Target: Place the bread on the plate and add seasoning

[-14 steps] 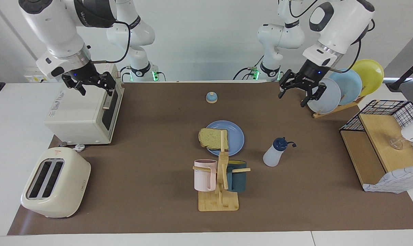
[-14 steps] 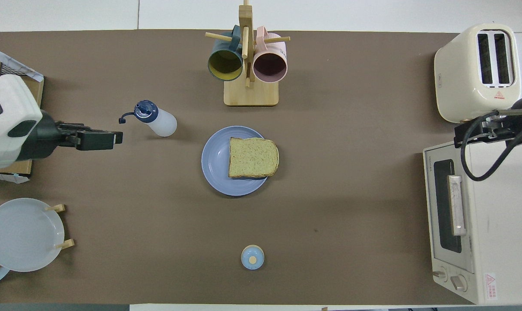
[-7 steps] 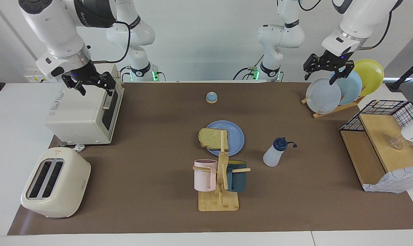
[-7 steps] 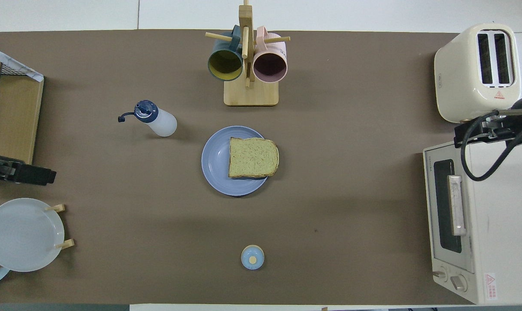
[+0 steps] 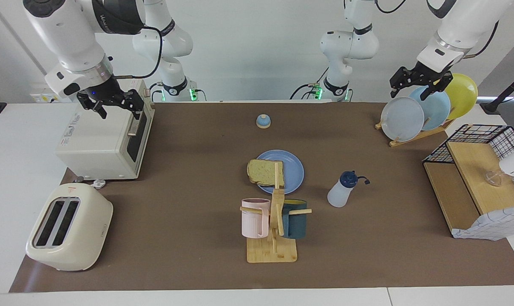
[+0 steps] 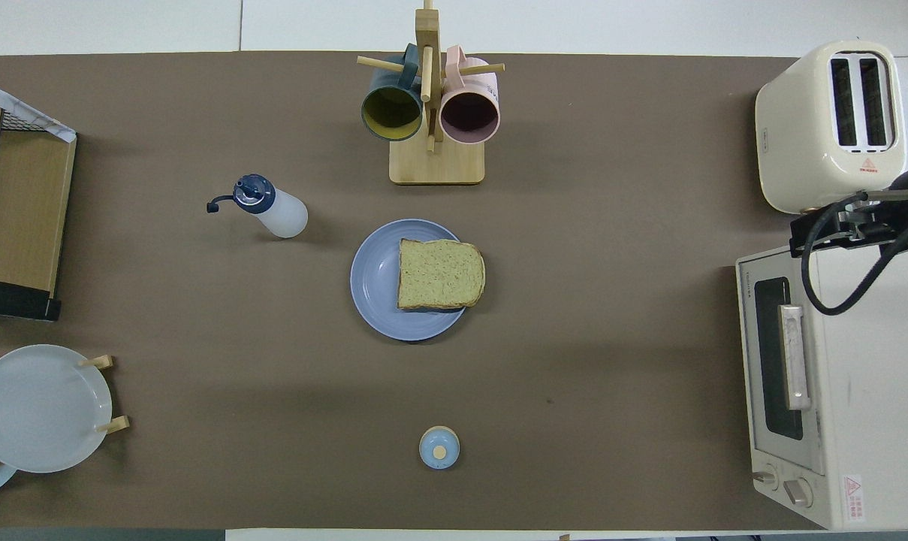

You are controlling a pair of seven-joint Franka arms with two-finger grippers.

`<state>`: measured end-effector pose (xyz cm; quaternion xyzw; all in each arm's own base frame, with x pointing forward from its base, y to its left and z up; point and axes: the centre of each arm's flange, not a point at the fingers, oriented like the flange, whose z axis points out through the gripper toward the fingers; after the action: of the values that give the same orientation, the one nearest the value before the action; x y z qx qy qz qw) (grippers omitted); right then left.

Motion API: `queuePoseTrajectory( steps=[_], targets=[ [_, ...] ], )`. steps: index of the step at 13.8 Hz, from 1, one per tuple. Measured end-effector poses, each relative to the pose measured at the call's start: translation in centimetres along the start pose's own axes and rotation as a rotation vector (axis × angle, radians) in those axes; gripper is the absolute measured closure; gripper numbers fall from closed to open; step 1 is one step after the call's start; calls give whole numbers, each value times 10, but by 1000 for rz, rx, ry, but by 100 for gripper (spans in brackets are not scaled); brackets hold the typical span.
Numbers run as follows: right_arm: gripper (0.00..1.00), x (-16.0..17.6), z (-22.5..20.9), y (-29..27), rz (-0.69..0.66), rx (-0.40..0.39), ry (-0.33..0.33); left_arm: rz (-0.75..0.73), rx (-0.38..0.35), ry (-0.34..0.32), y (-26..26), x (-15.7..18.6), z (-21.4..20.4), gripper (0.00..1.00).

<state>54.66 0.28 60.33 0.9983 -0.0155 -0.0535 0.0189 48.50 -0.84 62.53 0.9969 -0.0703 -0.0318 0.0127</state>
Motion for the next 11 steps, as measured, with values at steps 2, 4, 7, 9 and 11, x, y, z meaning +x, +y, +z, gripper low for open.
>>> queuePoseTrajectory(
  steps=[2,4,7,9,11],
  targets=[
    [0,0,0,0,0,0,0,-8,3,11,4,1,-5,0],
    [0,0,0,0,0,0,0,-11,8,31,7,4,-18,0],
    [0,0,0,0,0,0,0,-23,24,48,7,16,-29,0],
    [0,0,0,0,0,0,0,-22,43,55,13,29,-32,0],
    [0,0,0,0,0,0,0,-24,50,48,15,40,-28,0]
  ],
)
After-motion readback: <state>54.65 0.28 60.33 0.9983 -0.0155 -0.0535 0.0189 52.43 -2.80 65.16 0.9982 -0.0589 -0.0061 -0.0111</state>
